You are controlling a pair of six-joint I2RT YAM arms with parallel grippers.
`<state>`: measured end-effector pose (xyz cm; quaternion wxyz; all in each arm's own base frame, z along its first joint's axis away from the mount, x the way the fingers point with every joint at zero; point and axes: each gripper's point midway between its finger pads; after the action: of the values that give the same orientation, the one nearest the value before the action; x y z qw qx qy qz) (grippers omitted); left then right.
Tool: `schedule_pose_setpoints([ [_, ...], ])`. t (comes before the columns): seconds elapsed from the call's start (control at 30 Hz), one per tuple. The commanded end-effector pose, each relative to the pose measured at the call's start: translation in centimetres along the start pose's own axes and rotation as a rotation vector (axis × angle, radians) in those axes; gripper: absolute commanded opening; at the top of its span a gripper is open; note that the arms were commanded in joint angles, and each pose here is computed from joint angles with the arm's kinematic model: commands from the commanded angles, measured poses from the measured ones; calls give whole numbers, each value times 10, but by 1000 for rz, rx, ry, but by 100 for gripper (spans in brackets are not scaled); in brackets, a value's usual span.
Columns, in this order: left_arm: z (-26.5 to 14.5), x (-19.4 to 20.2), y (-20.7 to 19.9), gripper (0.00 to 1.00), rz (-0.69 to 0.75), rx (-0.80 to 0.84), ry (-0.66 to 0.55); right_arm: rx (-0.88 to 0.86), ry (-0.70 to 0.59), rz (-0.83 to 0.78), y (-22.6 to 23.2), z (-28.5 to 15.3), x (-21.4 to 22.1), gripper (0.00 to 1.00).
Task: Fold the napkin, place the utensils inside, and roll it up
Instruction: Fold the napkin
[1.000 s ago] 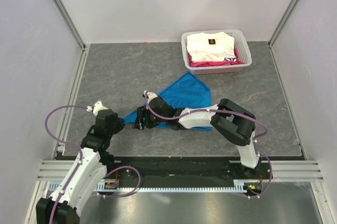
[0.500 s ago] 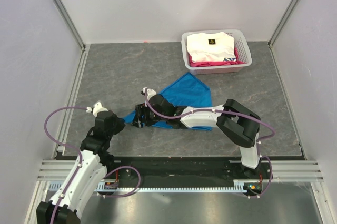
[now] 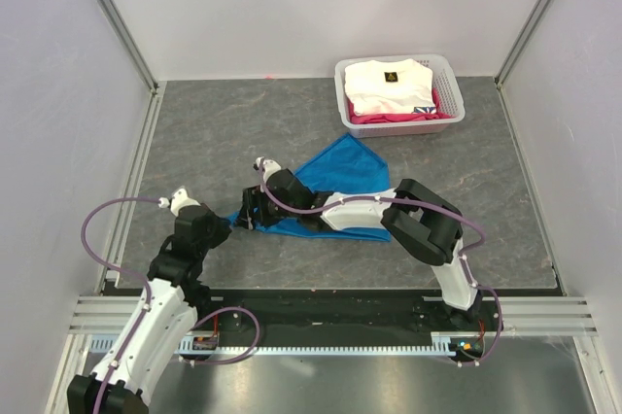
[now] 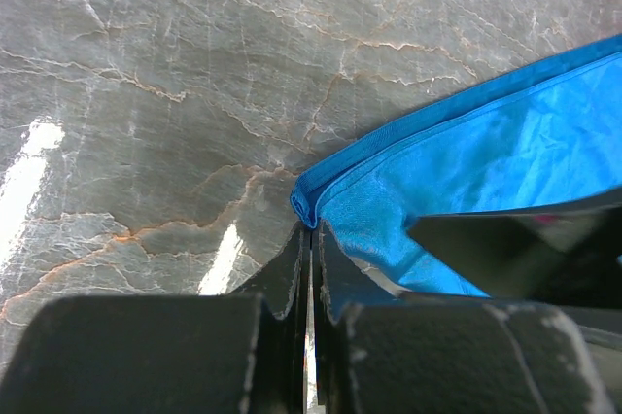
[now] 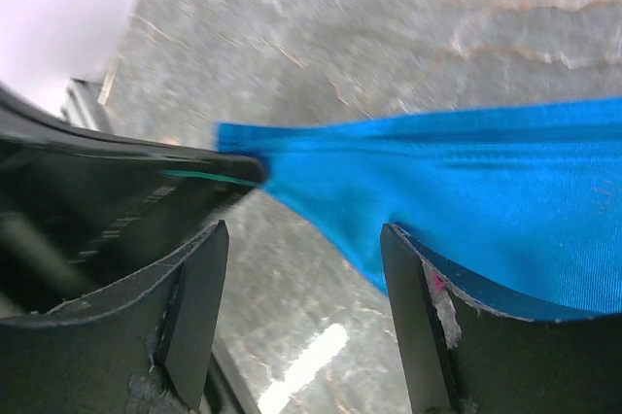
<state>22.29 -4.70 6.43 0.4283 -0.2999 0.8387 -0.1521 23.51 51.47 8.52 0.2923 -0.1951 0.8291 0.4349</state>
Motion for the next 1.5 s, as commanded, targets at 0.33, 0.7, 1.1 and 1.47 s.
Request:
schedule_pose_setpoints([
  [0.33, 0, -6, -4, 2, 14, 31, -29, -56, 10, 25, 5, 8, 8, 72],
  [0.7, -1, -7, -6, 2, 14, 42, -35, -13, -29, 39, -8, -6, -10, 72],
  [1.1, -1, -6, -8, 2, 26, 59, -33, 22, 33, 67, -31, -3, 22, 72],
  [1.47, -4, 0, -39, 2, 78, 235, 1, 16, -54, 48, -20, -35, -27, 73],
])
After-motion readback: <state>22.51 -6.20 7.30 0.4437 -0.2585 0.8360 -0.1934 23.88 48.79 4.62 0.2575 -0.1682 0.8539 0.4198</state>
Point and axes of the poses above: each gripper's point midway between its finger pads, its own z axis out along the fingers, its own y axis along the line the jaws close on, x = y × z, and after that the axes turned 2 degrees about -z, right-handed
